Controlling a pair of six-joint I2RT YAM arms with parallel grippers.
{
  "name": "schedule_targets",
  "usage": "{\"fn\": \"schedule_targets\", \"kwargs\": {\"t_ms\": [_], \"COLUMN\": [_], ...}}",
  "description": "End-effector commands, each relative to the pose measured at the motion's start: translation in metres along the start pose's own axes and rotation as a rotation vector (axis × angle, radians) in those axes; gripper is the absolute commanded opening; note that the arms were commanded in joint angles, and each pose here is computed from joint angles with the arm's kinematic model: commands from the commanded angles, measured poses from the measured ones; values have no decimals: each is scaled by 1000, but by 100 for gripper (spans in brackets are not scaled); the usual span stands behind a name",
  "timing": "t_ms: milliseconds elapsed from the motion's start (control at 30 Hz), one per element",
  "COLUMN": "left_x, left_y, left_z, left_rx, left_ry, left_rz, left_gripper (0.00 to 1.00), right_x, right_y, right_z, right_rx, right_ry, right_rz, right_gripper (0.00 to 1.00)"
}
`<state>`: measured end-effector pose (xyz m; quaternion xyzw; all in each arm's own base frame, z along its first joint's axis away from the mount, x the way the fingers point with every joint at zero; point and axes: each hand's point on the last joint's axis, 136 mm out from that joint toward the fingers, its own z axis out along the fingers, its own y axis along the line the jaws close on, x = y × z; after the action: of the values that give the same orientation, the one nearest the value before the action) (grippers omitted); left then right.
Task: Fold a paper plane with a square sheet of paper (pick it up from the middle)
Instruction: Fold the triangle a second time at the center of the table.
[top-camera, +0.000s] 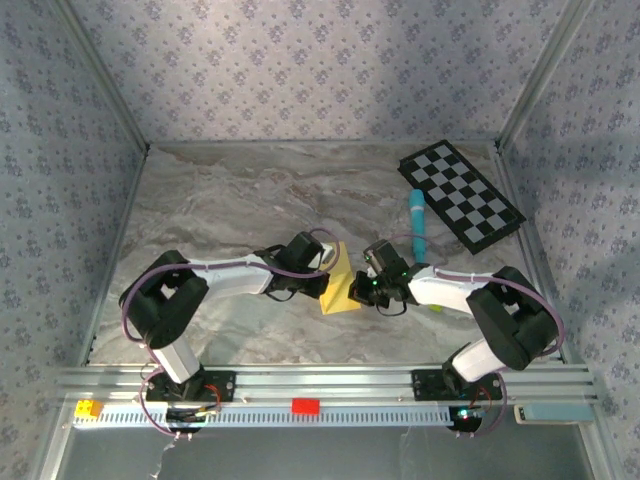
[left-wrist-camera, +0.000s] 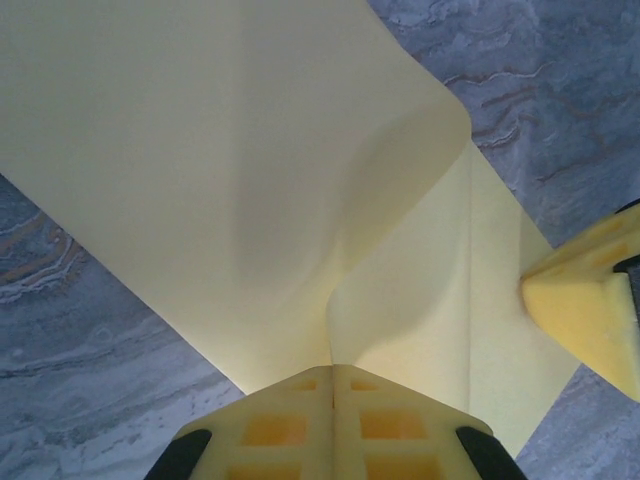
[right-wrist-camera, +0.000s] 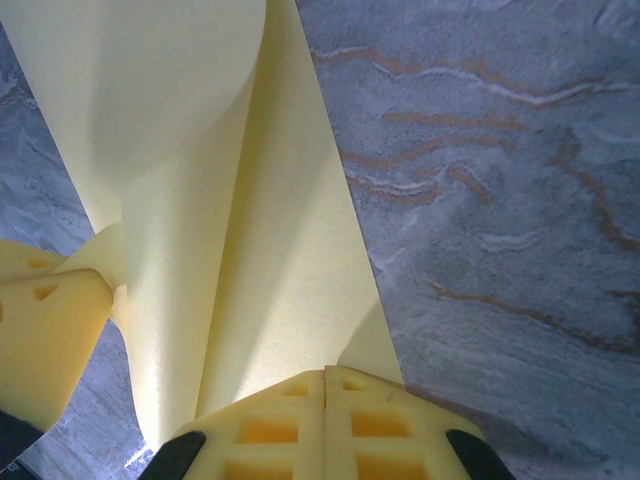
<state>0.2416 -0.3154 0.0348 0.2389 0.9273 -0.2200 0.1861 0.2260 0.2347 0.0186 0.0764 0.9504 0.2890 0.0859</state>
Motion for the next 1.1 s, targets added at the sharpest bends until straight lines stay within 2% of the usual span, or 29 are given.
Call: {"fn": "schedule_targets", "kwargs": {"t_ms": [0, 1067], "left_x": [-6, -12], "left_y": [3, 8], "left_z": [2, 8], "left_rx": [-21, -57], "left_ry": [-5, -6], "left_rz": [18, 56], "left_gripper": [0, 0], "right_x": [9, 11], "right_y": [-28, -28], "right_z": [0, 1], "right_rx": [113, 113], "right_ry": [31, 50], "right_rz": [22, 18], "right_gripper": [5, 5]}}
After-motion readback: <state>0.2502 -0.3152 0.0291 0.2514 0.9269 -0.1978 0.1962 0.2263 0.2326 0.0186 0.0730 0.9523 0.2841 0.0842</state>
